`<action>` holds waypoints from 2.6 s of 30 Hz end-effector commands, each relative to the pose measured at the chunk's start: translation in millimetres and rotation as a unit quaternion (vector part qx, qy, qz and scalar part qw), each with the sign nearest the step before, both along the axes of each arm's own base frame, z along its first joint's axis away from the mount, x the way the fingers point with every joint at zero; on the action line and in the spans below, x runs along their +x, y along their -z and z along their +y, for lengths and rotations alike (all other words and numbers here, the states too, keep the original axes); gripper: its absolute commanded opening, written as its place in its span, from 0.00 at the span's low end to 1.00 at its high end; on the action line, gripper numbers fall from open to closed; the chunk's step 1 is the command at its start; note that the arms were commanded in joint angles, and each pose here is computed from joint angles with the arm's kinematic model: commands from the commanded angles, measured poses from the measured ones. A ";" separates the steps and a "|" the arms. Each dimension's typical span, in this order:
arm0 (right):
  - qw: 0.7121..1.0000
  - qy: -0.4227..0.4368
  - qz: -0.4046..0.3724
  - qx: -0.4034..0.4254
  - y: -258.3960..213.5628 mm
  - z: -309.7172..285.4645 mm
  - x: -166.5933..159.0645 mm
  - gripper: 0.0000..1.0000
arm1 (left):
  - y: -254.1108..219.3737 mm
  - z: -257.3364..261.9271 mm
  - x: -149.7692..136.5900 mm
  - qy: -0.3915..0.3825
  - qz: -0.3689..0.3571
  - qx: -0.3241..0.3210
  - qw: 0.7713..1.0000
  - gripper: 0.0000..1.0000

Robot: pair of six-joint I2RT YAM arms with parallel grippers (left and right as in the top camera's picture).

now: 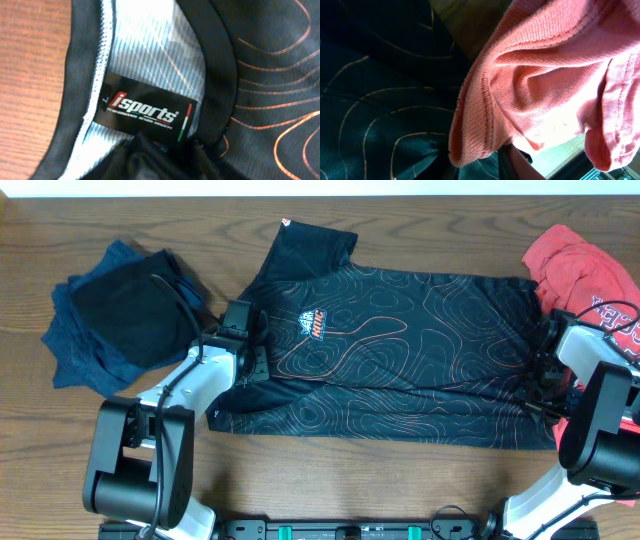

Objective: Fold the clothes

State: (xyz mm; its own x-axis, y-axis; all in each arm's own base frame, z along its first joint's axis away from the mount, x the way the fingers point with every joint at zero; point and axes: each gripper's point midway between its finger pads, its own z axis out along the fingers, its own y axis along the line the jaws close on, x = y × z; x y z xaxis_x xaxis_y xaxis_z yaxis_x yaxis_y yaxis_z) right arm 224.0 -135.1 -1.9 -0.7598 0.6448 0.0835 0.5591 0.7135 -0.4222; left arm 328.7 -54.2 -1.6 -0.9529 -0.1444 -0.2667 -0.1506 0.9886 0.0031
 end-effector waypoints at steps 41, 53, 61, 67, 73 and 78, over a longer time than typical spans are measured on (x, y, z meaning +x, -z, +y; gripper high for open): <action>0.978 -0.020 -0.205 0.044 -58.6 14.7 74.9 0.39 | -18.9 1.7 -12.8 0.003 0.004 -0.001 1.000 0.50; 0.963 -0.089 -0.237 0.097 -66.2 31.6 90.2 0.42 | 14.7 10.4 -52.7 -0.024 0.049 0.003 0.999 0.46; 0.963 -0.089 -0.237 0.097 -66.2 31.4 90.2 0.42 | 26.5 17.8 -87.0 -0.062 0.101 0.010 0.993 0.46; 0.963 -0.089 -0.236 0.097 -66.2 31.3 90.1 0.42 | 26.0 23.1 -110.8 -0.082 0.147 0.021 0.985 0.46; 0.963 -0.089 -0.236 0.096 -66.2 31.2 89.9 0.42 | 24.1 29.1 -121.7 -0.122 0.163 0.033 0.979 0.46; 0.962 -0.090 -0.239 0.097 -66.5 31.4 91.3 0.43 | 0.7 26.5 -96.1 -0.096 0.109 0.026 0.989 0.50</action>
State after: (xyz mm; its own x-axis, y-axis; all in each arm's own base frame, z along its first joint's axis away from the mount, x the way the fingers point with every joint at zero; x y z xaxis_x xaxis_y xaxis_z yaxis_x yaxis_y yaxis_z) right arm 310.3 -106.4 60.1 -0.8300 0.5270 -0.1825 0.5366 0.8438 -0.0041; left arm 240.3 -35.9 -3.2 -0.9379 -0.3396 -0.0709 -0.3441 0.9367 0.0650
